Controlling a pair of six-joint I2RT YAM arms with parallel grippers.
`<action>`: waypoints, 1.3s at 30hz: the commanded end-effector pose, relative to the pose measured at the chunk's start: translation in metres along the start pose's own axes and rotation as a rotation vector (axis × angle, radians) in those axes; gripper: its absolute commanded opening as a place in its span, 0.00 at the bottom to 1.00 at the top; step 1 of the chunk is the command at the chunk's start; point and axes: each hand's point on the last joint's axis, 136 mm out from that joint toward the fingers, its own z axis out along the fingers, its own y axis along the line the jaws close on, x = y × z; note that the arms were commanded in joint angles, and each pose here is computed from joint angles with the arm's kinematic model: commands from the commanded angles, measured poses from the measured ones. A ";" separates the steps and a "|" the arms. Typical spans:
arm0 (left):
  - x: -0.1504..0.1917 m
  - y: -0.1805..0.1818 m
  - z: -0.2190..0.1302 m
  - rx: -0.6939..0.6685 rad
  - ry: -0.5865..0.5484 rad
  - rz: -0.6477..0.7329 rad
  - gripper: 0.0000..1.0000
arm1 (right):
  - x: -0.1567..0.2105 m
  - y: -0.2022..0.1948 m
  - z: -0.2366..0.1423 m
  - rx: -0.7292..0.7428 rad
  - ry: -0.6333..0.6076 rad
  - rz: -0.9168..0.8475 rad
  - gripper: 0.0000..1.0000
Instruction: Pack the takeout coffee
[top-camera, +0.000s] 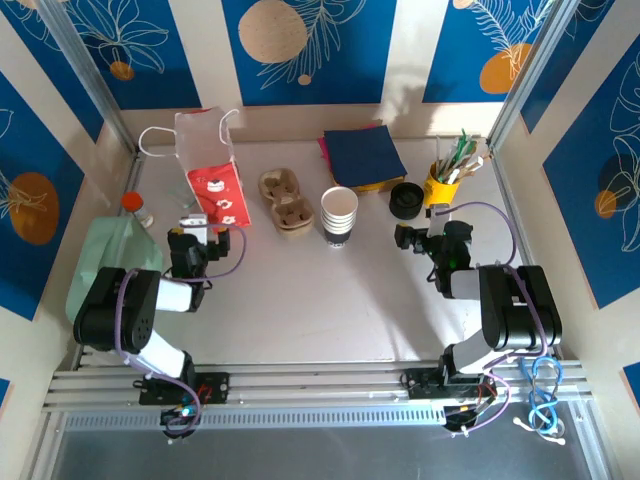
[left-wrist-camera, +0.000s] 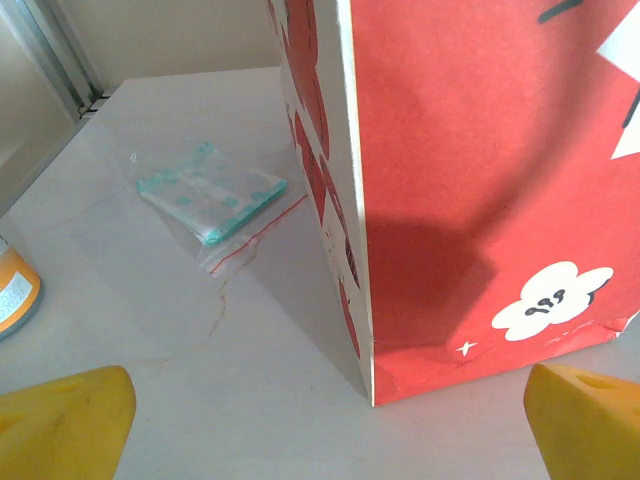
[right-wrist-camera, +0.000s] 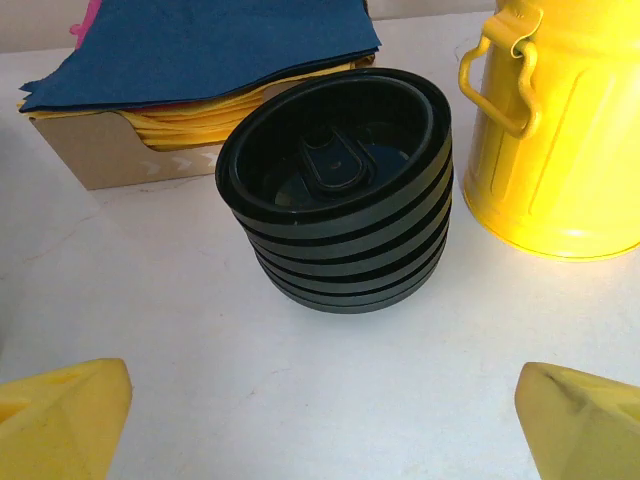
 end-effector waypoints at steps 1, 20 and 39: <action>-0.006 0.001 0.003 0.007 -0.016 0.004 0.99 | -0.012 -0.001 0.003 0.006 -0.028 0.004 0.99; -0.006 0.001 0.004 0.007 -0.014 0.004 0.99 | -0.012 -0.001 0.003 0.005 -0.028 0.005 0.99; -0.053 0.031 -0.070 -0.098 -0.024 -0.190 0.99 | -0.049 -0.019 -0.058 0.142 -0.041 0.234 0.99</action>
